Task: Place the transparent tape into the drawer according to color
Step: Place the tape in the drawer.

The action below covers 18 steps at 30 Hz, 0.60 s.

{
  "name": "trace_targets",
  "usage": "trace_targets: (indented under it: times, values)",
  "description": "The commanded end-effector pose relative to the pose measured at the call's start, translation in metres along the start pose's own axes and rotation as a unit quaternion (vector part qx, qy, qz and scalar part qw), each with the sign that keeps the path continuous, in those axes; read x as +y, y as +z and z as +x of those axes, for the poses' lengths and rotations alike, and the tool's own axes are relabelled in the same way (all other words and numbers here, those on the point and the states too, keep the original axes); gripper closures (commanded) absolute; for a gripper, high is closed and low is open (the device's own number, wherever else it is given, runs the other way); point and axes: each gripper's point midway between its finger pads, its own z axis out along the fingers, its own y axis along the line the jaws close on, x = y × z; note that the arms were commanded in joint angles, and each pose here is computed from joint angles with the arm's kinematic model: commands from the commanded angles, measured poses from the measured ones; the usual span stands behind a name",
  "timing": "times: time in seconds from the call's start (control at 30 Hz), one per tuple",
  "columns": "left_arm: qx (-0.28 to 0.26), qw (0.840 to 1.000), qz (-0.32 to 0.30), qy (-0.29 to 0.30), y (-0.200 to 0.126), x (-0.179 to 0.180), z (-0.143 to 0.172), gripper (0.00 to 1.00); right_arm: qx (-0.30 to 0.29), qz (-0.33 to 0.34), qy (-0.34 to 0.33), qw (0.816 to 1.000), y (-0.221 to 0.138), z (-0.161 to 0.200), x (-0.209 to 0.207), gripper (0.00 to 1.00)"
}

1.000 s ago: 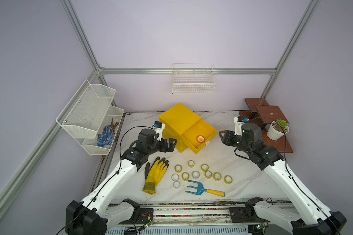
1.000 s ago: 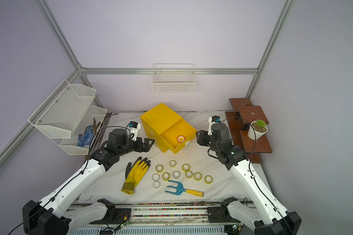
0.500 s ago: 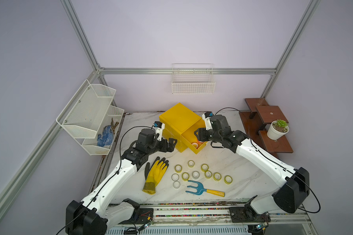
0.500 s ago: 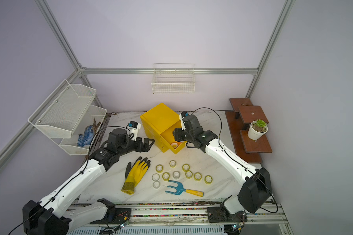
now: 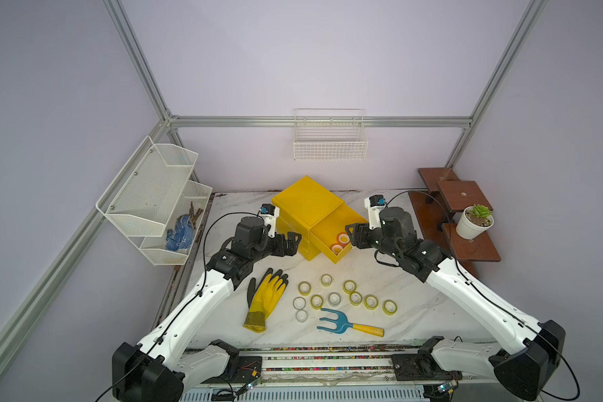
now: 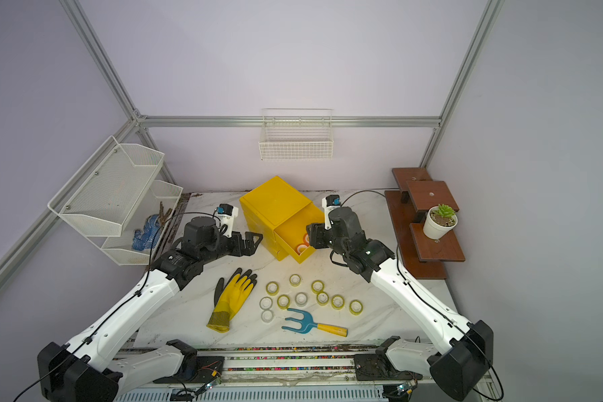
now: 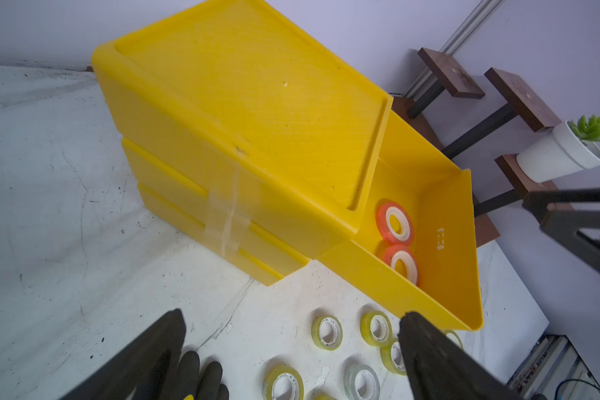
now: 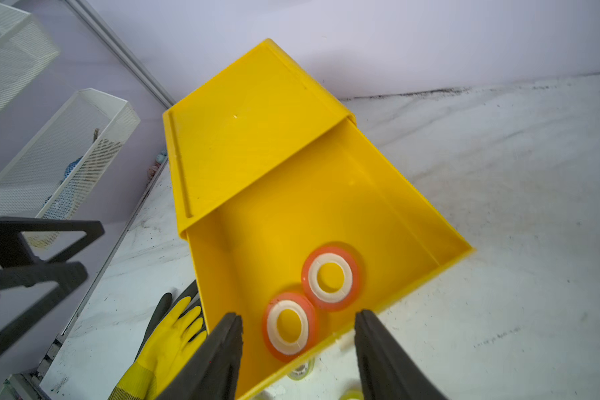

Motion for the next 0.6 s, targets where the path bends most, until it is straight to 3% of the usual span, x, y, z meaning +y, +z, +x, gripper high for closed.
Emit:
trace_targets:
  times: [0.0,0.23,0.57]
  values:
    - [-0.049,0.998,-0.029,-0.019,-0.008,0.001,-0.037,0.0,-0.015,0.043,0.041,0.998,-0.006,0.005,-0.033,0.48]
    - [-0.06,0.997,-0.047,-0.022,0.012,0.002,-0.06,0.0,0.011,0.052,0.056,0.997,0.007,0.03,-0.052,0.51]
    - [-0.027,0.997,-0.072,0.002,0.04,0.015,-0.049,0.0,0.024,-0.055,0.047,0.997,0.056,0.026,-0.008,0.51]
